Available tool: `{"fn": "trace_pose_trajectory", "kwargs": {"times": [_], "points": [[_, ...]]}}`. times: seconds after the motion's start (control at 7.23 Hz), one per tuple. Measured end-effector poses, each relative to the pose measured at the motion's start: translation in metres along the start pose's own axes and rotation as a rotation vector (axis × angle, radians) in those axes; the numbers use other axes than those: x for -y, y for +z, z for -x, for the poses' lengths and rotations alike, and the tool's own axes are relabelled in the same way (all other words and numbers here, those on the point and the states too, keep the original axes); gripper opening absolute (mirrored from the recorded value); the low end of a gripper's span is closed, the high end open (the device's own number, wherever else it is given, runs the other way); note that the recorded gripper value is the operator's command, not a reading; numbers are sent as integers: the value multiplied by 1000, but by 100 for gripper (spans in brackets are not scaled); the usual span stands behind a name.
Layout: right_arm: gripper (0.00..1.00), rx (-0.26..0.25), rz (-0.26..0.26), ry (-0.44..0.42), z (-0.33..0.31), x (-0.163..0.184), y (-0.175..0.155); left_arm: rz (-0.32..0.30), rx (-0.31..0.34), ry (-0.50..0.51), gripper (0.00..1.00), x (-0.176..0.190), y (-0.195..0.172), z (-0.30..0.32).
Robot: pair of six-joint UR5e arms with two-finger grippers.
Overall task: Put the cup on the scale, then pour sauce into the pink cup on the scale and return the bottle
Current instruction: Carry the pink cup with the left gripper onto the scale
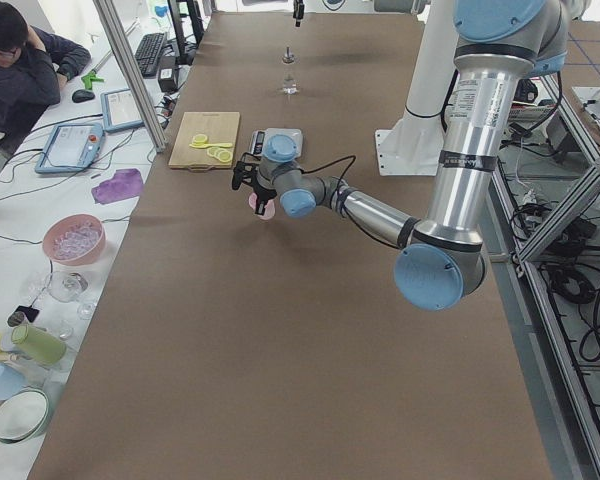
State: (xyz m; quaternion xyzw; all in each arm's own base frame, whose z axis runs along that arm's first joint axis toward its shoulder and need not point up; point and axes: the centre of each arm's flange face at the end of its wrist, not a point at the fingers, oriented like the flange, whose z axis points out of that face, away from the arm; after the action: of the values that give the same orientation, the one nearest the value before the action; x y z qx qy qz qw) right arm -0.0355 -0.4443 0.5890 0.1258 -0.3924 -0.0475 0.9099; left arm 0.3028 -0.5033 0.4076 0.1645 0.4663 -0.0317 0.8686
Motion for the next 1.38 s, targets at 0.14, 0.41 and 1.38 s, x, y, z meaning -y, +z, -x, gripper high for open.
{"fn": "trace_pose_trajectory", "kwargs": {"times": [0.14, 0.41, 1.38], "points": [[100, 0, 0, 0, 0, 0, 0, -15, -22, -10, 0, 12, -6, -24], [100, 0, 1, 1, -1, -1, 0, -18, -28, -69, 0, 43, -20, -104], [100, 1, 8, 6, -3, -5, 1, -45, 12, -140, 0, -5, 19, -326]]}}
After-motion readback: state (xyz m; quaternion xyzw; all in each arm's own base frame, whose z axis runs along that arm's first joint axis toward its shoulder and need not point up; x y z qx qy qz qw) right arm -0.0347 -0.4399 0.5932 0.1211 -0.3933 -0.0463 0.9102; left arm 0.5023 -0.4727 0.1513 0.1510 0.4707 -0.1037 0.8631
